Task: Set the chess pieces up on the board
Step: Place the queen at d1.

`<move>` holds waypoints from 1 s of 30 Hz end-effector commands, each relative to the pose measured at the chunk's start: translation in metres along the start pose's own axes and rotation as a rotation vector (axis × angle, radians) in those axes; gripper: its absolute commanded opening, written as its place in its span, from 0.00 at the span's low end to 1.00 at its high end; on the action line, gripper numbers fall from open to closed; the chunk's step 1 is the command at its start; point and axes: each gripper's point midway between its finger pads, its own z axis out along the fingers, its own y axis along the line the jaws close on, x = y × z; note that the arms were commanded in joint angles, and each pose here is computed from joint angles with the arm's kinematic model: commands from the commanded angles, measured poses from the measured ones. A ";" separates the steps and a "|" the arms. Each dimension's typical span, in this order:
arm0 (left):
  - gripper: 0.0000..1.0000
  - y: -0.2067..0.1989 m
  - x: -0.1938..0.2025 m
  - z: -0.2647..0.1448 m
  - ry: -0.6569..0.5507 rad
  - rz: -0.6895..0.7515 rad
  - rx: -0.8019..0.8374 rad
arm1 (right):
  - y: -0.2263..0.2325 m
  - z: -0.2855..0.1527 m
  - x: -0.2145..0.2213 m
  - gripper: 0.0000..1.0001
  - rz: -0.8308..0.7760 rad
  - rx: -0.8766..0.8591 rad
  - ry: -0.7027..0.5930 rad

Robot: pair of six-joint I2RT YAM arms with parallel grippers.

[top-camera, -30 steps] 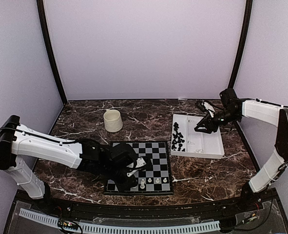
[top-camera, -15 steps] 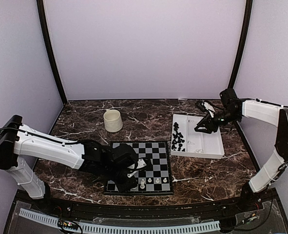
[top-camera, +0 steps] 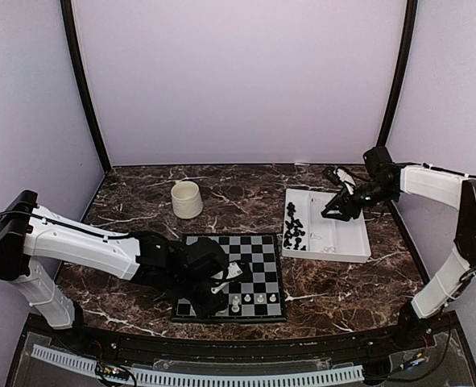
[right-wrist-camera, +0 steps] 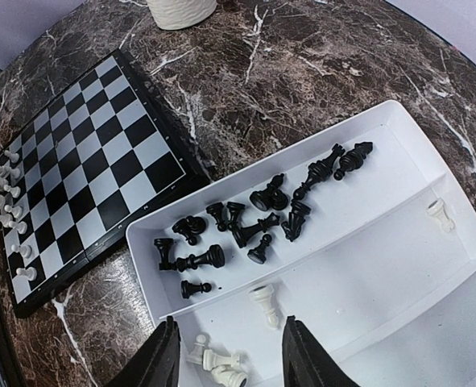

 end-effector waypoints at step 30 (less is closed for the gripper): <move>0.15 0.001 0.011 0.009 0.033 -0.012 -0.009 | 0.003 0.001 0.002 0.45 -0.005 -0.025 -0.007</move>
